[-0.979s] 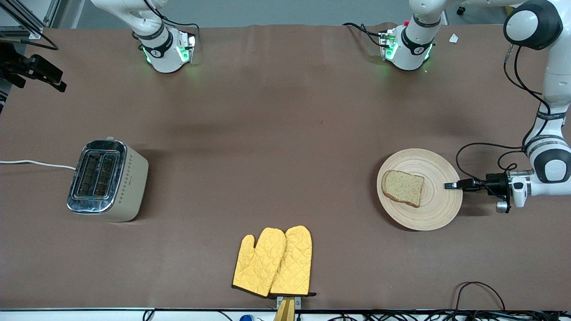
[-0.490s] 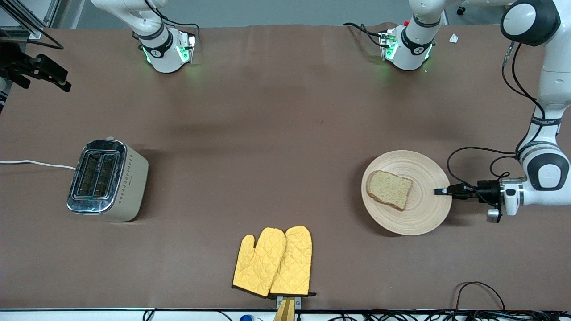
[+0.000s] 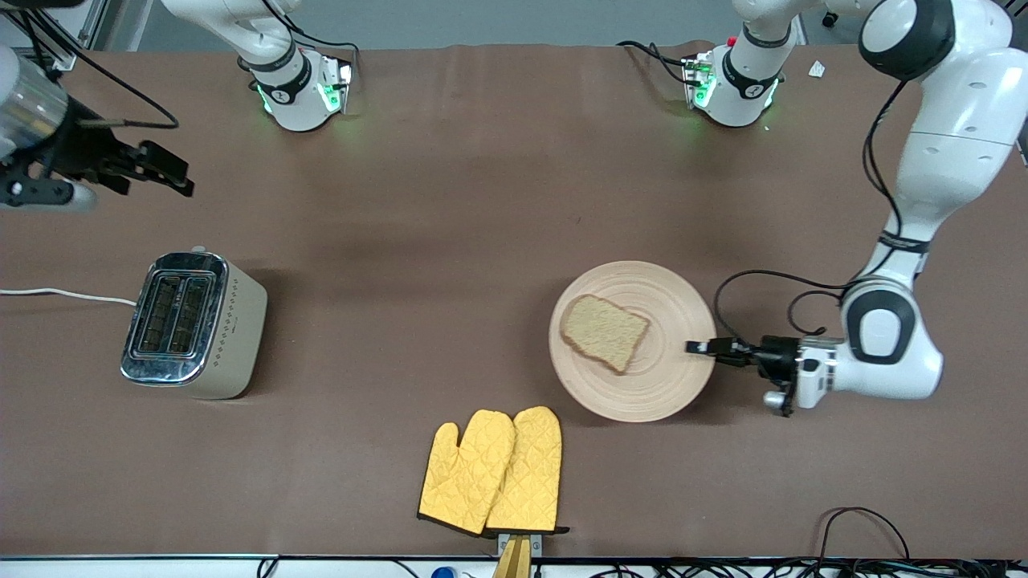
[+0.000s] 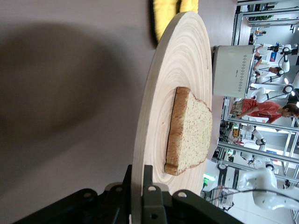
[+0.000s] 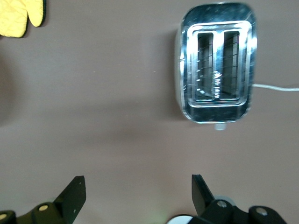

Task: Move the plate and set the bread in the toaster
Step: 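Slide the plate toward the toaster with the left gripper while the right gripper reaches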

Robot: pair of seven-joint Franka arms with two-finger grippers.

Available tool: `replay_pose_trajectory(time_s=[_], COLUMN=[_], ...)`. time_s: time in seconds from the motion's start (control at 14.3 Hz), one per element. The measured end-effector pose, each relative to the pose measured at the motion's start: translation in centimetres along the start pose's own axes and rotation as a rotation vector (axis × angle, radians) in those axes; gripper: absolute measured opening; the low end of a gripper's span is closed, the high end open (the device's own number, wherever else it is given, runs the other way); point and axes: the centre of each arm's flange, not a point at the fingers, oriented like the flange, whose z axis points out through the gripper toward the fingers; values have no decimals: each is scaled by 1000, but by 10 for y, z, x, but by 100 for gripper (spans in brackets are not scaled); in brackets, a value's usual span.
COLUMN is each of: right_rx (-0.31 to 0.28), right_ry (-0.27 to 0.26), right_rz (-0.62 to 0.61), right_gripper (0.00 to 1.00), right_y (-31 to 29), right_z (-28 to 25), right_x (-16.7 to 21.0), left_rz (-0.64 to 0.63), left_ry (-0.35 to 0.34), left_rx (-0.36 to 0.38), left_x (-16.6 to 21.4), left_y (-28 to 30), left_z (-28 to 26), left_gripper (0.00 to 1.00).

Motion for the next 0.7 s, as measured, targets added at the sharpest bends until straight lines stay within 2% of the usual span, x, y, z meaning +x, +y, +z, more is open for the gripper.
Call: replay_pose_trajectory(time_s=[0.28,0.49,0.7], right_rx=[23,31,106], right_ry=[-21,-30,-39], right_rz=[14,48,99], right_gripper=[100,100,100], right_y=[-28,-53,-62], right_z=[38,74,122], right_x=[24,44,64], left_rz=[12,23,-4], left_ry=[27,53,45], left_rx=[-25,4,38], left_x=[14,11,-8], left_y=[49,84,84], left_z=[92,187,268], left_gripper=[9,9,9])
